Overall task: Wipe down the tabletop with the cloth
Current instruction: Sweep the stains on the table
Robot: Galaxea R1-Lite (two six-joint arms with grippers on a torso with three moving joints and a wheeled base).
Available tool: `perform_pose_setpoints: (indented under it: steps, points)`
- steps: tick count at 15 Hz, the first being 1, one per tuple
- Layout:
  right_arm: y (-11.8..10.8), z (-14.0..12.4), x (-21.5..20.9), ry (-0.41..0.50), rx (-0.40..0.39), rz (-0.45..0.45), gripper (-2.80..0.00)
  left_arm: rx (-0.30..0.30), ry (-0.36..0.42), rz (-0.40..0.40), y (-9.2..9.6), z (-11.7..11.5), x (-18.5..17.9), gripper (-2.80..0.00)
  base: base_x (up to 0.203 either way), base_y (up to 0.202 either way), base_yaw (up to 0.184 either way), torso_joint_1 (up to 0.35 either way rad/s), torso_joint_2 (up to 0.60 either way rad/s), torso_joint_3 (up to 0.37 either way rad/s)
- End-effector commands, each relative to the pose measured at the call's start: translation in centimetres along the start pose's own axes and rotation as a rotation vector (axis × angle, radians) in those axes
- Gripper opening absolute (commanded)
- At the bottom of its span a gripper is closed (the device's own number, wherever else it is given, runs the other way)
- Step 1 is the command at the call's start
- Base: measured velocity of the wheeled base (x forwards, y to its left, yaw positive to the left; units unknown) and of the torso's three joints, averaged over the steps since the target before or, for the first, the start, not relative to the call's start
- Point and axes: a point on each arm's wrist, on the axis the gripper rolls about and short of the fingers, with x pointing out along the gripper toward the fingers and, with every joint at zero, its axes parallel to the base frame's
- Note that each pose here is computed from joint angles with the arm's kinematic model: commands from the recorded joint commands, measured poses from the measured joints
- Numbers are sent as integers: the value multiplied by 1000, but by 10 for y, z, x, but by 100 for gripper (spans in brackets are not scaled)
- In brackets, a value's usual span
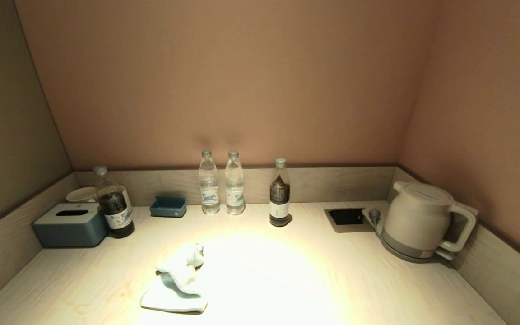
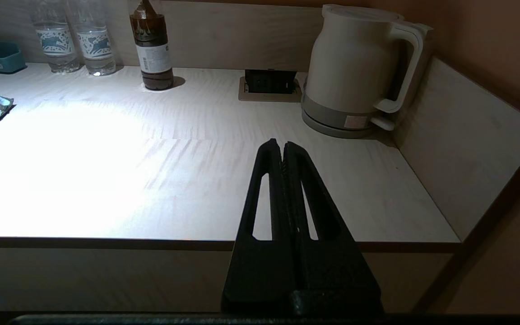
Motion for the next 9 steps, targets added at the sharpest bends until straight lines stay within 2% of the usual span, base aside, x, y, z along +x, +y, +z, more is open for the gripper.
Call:
perform_pose_setpoints:
  steps: [1,3,6,8,9]
  points:
    - [0,0,0,0,0,1,-280,-108,273,-25,7,21,47,-280,0,0,0,0,0,0]
    - [0,0,0,1,0,1,-280,-199,406,-73,11,34,80,-280,0,0,0,0,0,0]
    - [0,0,0,2,0,1,-280,-323,645,-87,21,35,145,-280,0,0,0,0,0,0]
    - [0,0,0,2,0,1,-280,-378,752,-108,21,31,183,-280,0,0,0,0,0,0]
    - [0,0,0,1,0,1,-280,-393,777,-126,17,33,199,-280,0,0,0,0,0,0]
